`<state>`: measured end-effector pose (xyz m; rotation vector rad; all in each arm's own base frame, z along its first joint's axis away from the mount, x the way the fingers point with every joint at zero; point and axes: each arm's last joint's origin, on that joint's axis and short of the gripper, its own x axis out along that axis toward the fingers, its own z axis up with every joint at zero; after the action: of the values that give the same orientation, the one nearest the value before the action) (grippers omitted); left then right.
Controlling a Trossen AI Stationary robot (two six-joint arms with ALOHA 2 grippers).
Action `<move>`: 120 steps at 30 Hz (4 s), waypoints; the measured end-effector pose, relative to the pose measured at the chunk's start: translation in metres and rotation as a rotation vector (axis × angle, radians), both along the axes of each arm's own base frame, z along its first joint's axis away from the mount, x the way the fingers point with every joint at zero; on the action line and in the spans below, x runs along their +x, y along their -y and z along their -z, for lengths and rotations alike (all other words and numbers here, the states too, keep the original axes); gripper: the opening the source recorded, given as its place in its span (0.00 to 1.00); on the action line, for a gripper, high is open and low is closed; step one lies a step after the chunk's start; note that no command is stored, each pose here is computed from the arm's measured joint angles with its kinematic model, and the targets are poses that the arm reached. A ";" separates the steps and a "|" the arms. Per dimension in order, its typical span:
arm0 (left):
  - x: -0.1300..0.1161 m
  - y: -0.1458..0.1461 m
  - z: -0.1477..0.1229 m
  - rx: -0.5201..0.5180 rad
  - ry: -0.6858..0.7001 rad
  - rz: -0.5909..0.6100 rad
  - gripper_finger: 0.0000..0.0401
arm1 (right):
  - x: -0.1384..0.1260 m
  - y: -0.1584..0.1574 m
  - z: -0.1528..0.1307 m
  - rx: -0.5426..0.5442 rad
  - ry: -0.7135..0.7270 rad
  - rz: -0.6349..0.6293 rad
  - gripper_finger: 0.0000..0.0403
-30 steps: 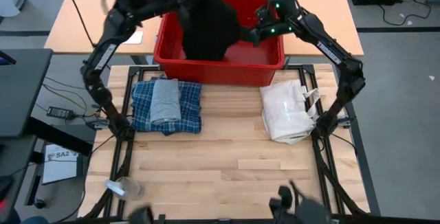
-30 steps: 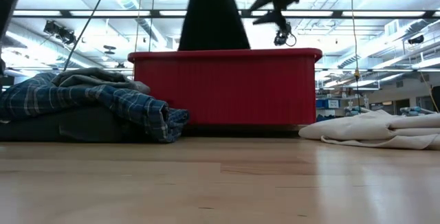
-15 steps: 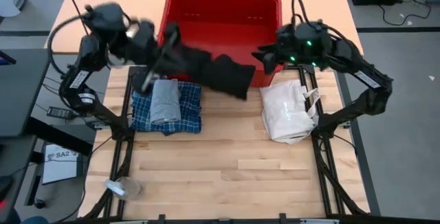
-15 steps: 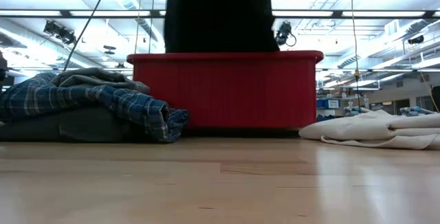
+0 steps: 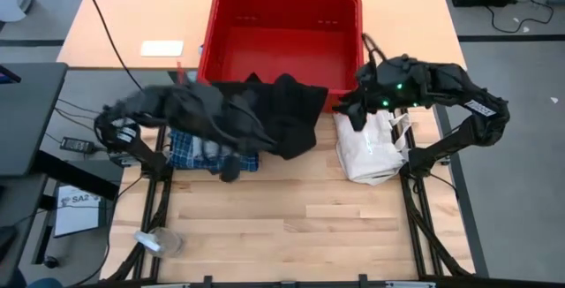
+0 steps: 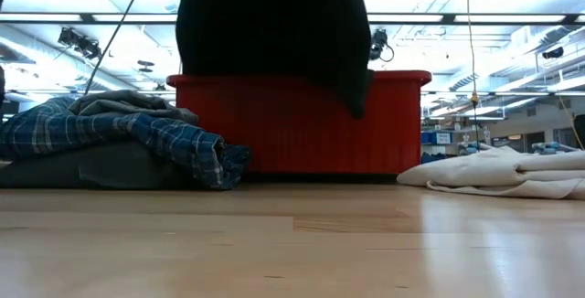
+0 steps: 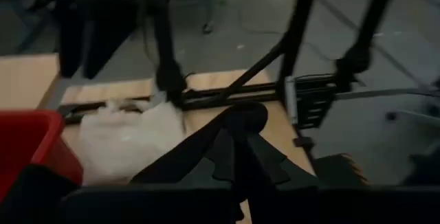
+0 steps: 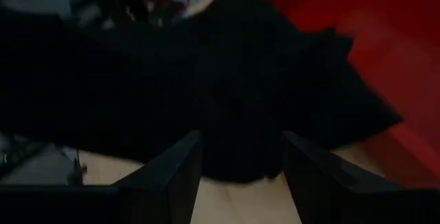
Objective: Fold Laundry from Bin
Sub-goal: Remove the black shirt from the laundry bin, then fold the black shirt
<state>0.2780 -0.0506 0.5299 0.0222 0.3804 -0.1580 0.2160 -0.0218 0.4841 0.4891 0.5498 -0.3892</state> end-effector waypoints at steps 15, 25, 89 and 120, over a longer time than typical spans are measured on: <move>0.087 0.058 0.070 -0.213 -0.105 -0.460 0.03 | -0.006 -0.050 0.049 0.017 -0.353 -0.205 0.50; 0.096 0.127 0.121 -0.338 -0.204 -0.554 0.03 | -0.003 -0.075 0.102 0.026 -0.423 -0.219 0.50; 0.030 0.243 0.357 -0.474 -0.524 -0.605 0.36 | 0.125 -0.192 0.292 -0.202 -0.317 -0.915 0.45; 0.003 0.229 0.333 -0.535 -0.696 -0.870 0.00 | 0.166 -0.133 0.300 -0.542 -0.084 -1.022 0.33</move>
<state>0.2808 -0.2796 0.1967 -0.7353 0.9934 0.6159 0.3819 0.1111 0.1837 -0.3546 0.6731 0.4246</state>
